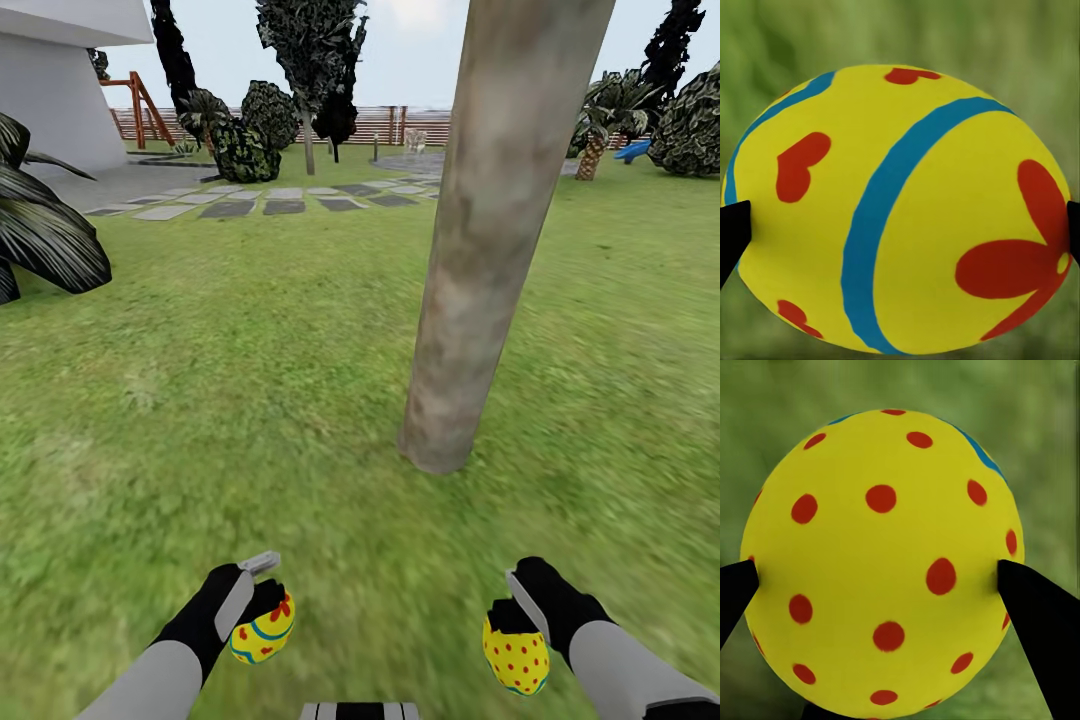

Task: Take the three Easter eggs out of the wicker basket on the lawn in the garden, then place them on the lawn next to a single tree (choose any tree) so that all three eggs are next to the same tree and none are left in the basket.

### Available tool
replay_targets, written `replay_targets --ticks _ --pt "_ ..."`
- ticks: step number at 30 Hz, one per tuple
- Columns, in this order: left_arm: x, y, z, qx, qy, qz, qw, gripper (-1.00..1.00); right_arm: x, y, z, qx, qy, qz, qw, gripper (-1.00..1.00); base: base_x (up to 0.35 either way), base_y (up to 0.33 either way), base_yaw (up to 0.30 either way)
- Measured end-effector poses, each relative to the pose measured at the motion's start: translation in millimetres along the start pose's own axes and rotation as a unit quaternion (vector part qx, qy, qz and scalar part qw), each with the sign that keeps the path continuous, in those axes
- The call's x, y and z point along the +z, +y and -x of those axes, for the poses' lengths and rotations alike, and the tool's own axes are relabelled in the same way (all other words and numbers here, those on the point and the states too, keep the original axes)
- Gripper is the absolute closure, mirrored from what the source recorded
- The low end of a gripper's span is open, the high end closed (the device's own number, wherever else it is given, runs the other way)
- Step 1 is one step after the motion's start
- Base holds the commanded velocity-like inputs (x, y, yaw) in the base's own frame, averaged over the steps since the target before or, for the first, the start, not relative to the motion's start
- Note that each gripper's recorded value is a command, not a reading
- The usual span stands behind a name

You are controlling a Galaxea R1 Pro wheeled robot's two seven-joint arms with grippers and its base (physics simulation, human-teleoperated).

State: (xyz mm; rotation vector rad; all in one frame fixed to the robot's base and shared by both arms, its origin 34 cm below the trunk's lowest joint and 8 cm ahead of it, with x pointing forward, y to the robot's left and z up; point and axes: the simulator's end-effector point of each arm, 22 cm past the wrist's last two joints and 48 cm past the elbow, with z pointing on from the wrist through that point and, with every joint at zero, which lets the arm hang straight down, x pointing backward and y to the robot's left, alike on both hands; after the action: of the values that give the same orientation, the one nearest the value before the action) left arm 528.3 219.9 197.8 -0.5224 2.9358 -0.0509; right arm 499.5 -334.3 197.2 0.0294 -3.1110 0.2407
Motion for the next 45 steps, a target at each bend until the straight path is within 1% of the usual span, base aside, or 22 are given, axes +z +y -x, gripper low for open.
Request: replay_targets --ticks 3,35,38,39,45 --pt "0.2 0 0 0.000 0.000 0.000 1.0000 1.00 0.0 -1 0 0.000 0.000 -0.001 1.0000 1.00 0.000 0.000 0.000" --pt "51.3 15 -50 0.003 0.060 0.021 0.9979 1.00 55.1 11 -42 -0.011 0.064 0.001 0.9979 1.00 0.000 0.000 0.000" --pt "55.4 17 -55 0.003 0.066 0.023 0.9975 1.00 57.5 11 -39 -0.017 0.063 -0.002 0.9979 1.00 0.000 0.000 0.000" --pt "56.6 18 -55 0.004 0.067 0.025 0.9974 1.00 58.1 11 -38 -0.019 0.062 -0.003 0.9979 1.00 0.000 0.000 0.000" --pt "61.1 19 -48 0.004 0.060 0.027 0.9978 1.00 57.6 12 -37 -0.029 0.080 -0.006 0.9963 1.00 0.000 0.000 0.000"
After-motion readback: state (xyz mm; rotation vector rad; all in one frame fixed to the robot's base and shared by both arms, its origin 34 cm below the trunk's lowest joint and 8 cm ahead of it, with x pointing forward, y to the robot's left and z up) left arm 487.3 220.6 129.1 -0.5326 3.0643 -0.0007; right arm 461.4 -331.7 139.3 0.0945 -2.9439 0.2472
